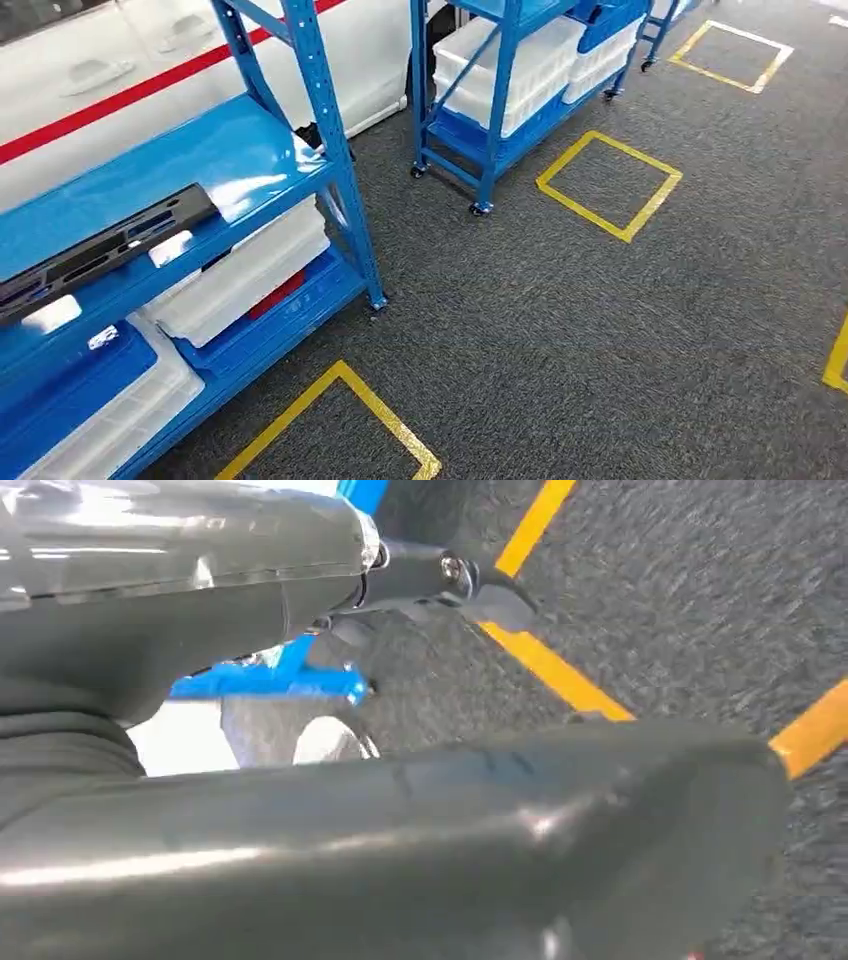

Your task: Take the parts from the cabinet and place them on the table.

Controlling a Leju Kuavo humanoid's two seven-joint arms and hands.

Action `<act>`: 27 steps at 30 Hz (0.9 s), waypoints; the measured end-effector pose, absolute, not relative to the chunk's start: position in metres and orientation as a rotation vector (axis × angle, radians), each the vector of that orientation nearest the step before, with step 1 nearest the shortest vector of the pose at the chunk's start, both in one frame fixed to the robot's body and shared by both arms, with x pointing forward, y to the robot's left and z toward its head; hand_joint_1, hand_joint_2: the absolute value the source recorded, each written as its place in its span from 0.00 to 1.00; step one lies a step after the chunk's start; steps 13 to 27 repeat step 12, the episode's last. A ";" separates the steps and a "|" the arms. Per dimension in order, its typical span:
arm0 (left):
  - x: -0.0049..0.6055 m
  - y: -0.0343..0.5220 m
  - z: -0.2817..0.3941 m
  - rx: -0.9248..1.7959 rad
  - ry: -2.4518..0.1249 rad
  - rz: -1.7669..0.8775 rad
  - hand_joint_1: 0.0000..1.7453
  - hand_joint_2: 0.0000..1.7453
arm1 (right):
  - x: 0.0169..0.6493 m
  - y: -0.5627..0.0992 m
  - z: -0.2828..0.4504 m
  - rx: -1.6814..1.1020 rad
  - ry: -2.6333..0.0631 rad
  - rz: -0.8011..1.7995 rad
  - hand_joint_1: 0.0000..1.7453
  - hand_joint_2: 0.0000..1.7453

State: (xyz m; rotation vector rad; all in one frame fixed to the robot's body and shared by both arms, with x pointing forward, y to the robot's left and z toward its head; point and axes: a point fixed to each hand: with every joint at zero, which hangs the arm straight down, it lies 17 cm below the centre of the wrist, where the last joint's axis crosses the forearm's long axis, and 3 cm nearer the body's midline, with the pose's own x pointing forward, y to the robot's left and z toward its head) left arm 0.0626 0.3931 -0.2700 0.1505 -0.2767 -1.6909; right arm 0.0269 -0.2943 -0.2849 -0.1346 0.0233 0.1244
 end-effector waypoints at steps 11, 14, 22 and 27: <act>0.063 0.396 -0.270 0.156 -0.266 -1.699 0.00 0.00 | 0.030 -0.295 -0.284 -0.133 0.034 0.096 0.00 0.00; 0.064 0.396 -0.270 0.158 -0.268 -1.697 0.00 0.00 | 0.028 -0.296 -0.285 -0.133 0.038 0.096 0.00 0.00; 0.064 0.396 -0.270 0.158 -0.268 -1.697 0.00 0.00 | 0.028 -0.296 -0.285 -0.133 0.038 0.096 0.00 0.00; 0.064 0.396 -0.270 0.158 -0.268 -1.697 0.00 0.00 | 0.028 -0.296 -0.285 -0.133 0.038 0.096 0.00 0.00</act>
